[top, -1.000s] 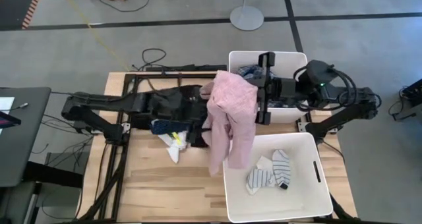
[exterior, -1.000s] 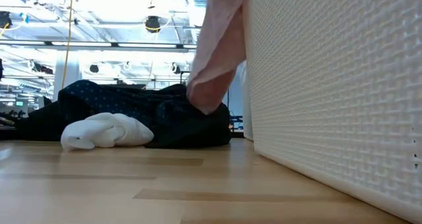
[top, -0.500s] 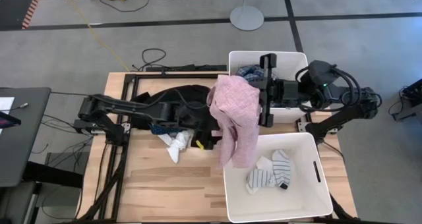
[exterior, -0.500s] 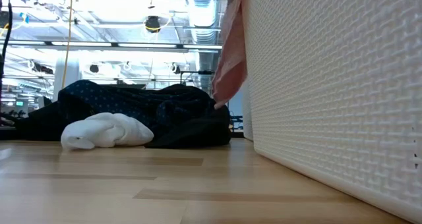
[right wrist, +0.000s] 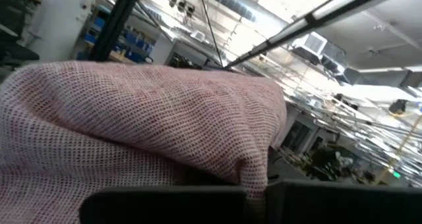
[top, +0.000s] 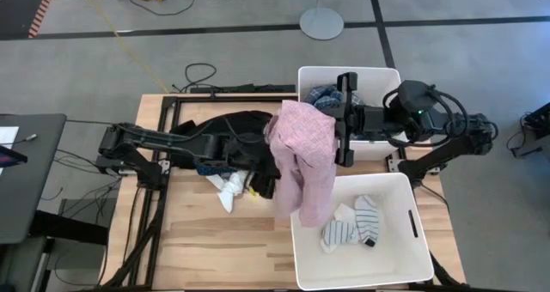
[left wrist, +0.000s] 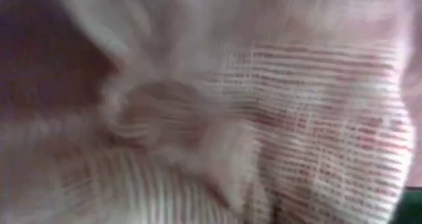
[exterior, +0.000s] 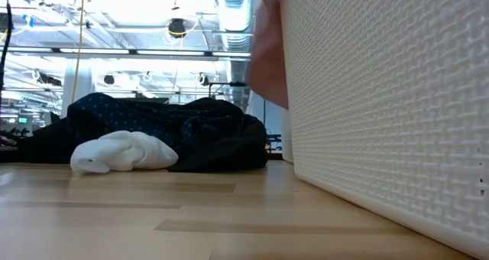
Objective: Sort clothes
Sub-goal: Put the pink polo shirt into the top white laundry bin
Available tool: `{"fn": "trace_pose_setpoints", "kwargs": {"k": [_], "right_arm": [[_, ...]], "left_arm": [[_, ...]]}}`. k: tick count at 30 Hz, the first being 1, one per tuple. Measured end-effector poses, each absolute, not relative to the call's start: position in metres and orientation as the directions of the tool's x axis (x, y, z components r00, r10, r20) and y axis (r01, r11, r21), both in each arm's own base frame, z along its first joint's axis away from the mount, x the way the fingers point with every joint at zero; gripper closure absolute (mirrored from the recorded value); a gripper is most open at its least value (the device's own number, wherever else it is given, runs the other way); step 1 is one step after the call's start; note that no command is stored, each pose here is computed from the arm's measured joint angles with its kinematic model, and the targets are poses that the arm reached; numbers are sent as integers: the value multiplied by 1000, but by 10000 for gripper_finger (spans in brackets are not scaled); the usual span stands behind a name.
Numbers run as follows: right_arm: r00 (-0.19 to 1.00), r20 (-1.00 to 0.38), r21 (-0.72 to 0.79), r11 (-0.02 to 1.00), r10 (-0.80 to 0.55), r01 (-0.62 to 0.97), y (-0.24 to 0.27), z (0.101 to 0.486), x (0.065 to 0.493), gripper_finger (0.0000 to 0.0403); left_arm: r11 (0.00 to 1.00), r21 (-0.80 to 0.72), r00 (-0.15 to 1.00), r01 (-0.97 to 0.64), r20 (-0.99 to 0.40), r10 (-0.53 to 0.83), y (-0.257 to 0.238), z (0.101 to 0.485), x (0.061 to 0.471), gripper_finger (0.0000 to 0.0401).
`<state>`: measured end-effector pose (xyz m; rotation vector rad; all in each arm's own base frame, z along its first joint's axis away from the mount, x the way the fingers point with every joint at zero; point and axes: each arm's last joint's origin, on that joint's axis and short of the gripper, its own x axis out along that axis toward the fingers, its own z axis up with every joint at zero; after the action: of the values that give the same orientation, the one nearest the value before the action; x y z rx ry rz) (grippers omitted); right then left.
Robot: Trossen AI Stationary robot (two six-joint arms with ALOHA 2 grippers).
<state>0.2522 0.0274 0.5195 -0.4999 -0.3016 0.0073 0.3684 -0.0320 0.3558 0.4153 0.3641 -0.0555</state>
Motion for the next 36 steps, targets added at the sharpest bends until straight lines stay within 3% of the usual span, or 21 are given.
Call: {"fn": "trace_pose_setpoints", "kwargs": {"k": [7, 19, 36], "right_arm": [[975, 217, -460, 886, 42, 64, 26, 515, 249, 403], [986, 36, -427, 890, -161, 161, 20, 498, 249, 403], [885, -185, -393, 857, -428, 332, -4, 475, 247, 403]], "left_arm": [[903, 423, 972, 75, -235, 29, -26, 393, 341, 399], [884, 455, 994, -107, 76, 81, -5, 453, 299, 400], [907, 400, 978, -128, 201, 49, 45, 456, 310, 401]]}}
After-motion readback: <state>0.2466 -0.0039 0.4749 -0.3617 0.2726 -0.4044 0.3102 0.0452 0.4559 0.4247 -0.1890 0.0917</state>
